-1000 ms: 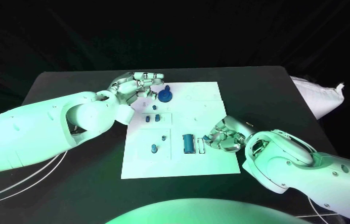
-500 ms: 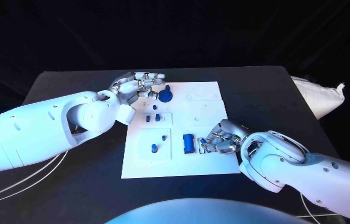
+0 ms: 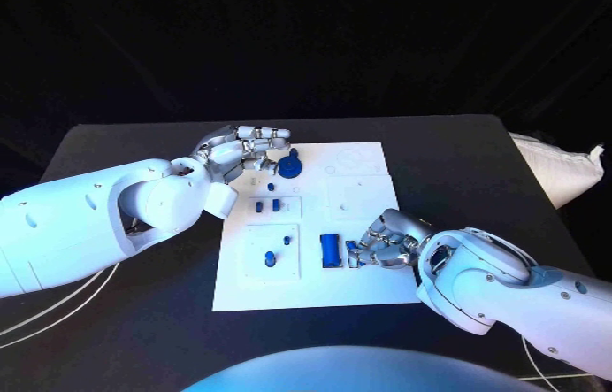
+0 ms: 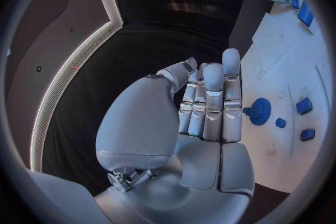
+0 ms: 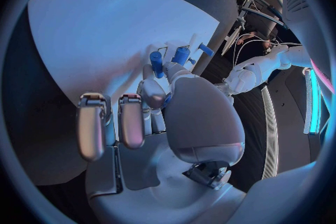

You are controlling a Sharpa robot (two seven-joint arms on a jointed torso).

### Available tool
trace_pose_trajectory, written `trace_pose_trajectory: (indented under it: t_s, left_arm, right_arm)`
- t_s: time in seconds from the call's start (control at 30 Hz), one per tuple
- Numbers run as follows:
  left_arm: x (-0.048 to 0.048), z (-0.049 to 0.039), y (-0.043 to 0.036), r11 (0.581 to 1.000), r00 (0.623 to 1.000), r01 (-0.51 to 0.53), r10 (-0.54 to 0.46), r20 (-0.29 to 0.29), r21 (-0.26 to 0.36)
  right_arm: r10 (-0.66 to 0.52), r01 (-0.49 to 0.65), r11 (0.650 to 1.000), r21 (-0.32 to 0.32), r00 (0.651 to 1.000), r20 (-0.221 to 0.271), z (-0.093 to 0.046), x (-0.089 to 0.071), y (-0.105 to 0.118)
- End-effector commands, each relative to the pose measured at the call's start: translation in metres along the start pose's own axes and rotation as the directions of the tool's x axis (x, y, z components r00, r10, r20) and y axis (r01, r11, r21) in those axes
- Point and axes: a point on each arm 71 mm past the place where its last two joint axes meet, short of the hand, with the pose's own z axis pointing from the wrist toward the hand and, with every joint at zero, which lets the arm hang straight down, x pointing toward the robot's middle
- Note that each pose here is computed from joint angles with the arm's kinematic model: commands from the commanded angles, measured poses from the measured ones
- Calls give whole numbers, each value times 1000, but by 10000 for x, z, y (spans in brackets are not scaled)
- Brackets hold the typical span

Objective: Assemble the parts on the task board

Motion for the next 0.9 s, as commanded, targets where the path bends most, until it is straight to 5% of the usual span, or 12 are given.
trace_pose_trajectory:
  t_s: [0.03, 0.47, 0.9]
  left_arm:
    - [38, 3, -4, 1000, 999, -4, 4, -31, 3]
    - [37, 1, -1, 1000, 999, -7, 7, -36, -1]
    - [19, -5, -1, 1000, 999, -7, 7, -36, -4]
  right_arm:
    - [-29, 29, 1000, 0, 999, -20, 0, 33, 4]
    - [-47, 47, 999, -6, 998, -41, -5, 51, 19]
    - [-62, 61, 998, -33, 998, -12, -72, 23, 63]
